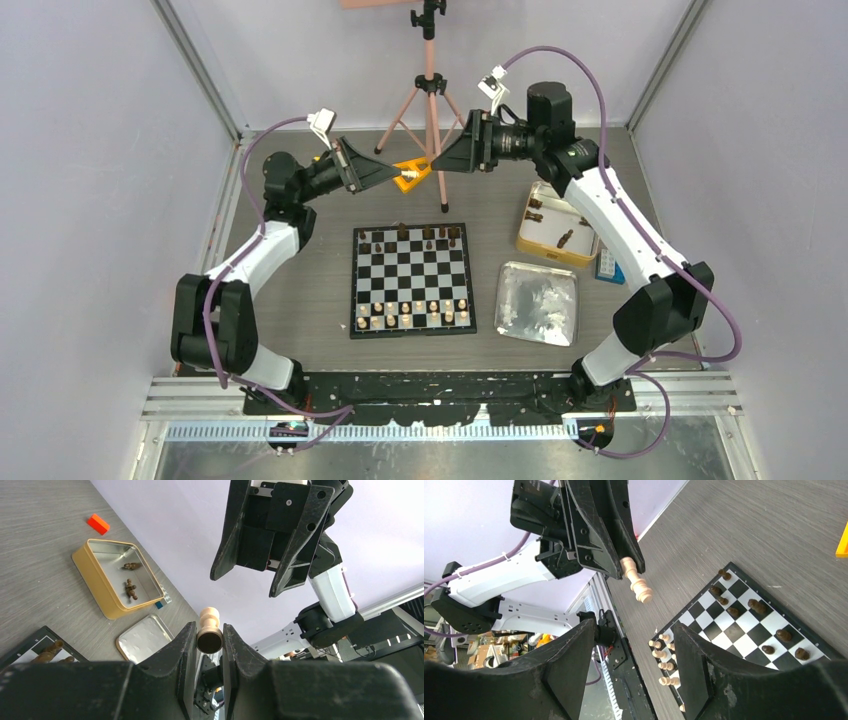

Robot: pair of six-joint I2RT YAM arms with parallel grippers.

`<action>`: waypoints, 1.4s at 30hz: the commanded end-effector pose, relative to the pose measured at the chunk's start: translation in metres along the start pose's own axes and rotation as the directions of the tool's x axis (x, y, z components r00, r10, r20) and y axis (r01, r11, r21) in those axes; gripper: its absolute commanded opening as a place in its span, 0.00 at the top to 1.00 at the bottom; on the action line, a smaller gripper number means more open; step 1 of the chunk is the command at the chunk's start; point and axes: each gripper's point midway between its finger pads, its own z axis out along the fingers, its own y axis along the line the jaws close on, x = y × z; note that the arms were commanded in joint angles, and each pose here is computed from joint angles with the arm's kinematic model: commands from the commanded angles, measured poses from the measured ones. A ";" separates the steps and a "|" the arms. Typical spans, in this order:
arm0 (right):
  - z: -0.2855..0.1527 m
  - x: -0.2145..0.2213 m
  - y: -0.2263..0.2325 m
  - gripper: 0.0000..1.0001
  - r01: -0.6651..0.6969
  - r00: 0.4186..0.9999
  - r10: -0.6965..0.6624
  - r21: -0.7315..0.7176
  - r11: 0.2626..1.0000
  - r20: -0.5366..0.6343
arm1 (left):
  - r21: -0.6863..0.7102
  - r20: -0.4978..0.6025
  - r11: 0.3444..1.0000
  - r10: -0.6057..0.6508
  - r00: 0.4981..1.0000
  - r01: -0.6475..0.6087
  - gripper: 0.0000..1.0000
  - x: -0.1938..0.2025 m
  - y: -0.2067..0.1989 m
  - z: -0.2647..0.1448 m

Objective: Set up the chess pieces on the board
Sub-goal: Place the chess piece on the chessboard.

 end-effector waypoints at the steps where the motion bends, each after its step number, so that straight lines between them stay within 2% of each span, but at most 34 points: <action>1: 0.005 -0.014 0.007 0.34 -0.017 0.999 0.019 -0.063 0.998 0.042 | 0.043 0.068 0.992 0.113 0.991 -0.116 1.00 -0.011 -0.023 -0.004; 12: 0.025 -0.012 -0.006 0.35 -0.125 0.990 0.134 -0.161 0.979 0.049 | 0.060 0.116 0.993 0.090 0.989 -0.097 1.00 -0.015 -0.023 -0.004; 18: 0.033 -0.009 -0.003 0.41 -0.137 0.989 0.146 -0.196 0.971 0.034 | 0.049 0.125 0.996 0.065 0.990 -0.072 1.00 -0.013 -0.017 -0.004; 32: 0.054 0.005 0.011 0.42 -0.144 0.990 0.142 -0.265 0.953 -0.027 | 0.042 0.131 0.998 0.050 0.990 -0.056 1.00 -0.010 -0.015 -0.005; 42: 0.057 0.005 0.020 0.55 -0.153 0.988 0.147 -0.308 0.939 -0.040 | 0.030 0.134 0.999 0.038 0.990 -0.042 1.00 -0.009 -0.008 -0.005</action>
